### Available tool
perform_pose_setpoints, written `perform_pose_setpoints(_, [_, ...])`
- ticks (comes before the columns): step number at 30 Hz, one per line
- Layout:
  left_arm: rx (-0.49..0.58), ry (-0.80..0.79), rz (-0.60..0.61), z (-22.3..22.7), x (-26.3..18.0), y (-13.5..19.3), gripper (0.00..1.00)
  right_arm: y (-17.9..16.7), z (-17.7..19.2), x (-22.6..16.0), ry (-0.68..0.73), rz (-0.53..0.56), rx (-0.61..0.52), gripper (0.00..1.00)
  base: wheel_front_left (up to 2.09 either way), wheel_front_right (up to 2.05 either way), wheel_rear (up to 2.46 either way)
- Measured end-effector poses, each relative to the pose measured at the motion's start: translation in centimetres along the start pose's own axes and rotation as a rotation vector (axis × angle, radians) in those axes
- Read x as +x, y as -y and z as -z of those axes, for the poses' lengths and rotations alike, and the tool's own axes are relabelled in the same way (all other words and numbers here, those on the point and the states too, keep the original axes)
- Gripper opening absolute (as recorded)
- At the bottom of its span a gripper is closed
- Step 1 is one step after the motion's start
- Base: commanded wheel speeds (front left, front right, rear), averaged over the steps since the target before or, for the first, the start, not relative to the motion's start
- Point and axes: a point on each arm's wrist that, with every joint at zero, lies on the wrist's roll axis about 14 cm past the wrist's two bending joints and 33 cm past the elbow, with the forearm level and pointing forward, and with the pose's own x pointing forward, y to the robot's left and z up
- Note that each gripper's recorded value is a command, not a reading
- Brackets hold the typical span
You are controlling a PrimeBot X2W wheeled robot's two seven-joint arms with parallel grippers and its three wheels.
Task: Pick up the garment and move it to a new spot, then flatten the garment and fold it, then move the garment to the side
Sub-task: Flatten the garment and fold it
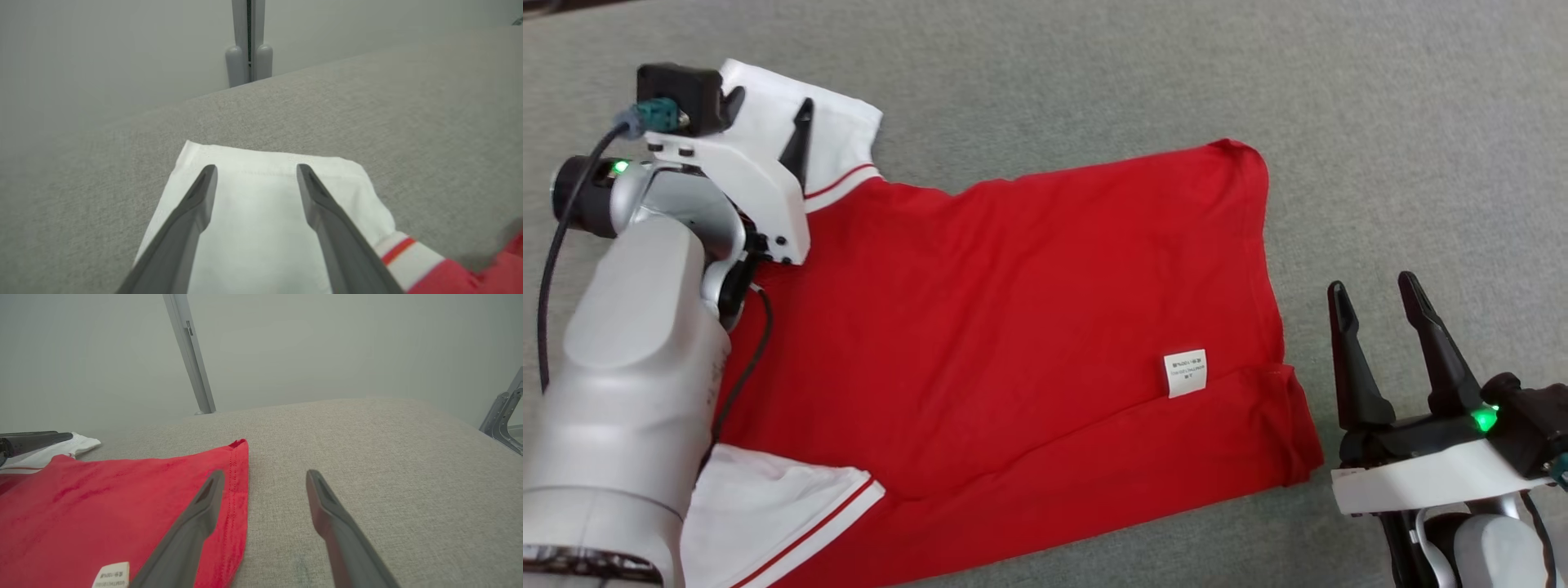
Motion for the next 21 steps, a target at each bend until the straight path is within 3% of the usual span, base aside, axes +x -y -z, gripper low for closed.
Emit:
perform_pose_setpoints(6, [0.018, -0.21, 0.005, 3.8, 2.6, -0.2, 1.0, 1.5, 1.6, 0.0, -0.034, 0.048, 0.008, 1.0, 0.0, 0.0, 0.0])
perform_pose_setpoints(7, [0.022, -0.207, 0.007, 3.4, 2.8, -0.3, 0.87, 1.6, 1.7, 0.0, -0.036, 0.052, 0.01, 1.0, 0.0, 0.0, 0.0])
perform_pose_setpoints(8, [0.023, -0.208, 0.005, 3.5, 2.8, -0.3, 0.07, 1.8, 1.7, 0.0, -0.038, 0.056, 0.012, 1.0, 0.0, 0.0, 0.0])
perform_pose_setpoints(9, [0.031, -0.217, 0.005, 3.7, 2.7, -0.3, 0.0, 2.0, 1.7, 0.0, -0.037, 0.061, 0.012, 1.0, 0.0, 0.0, 0.0])
perform_pose_setpoints(21, [0.021, -0.02, -0.002, 1.0, 1.4, 0.0, 0.0, 3.0, 0.4, 4.6, -0.022, -0.001, -0.093, 1.0, 0.0, 0.0, 0.0])
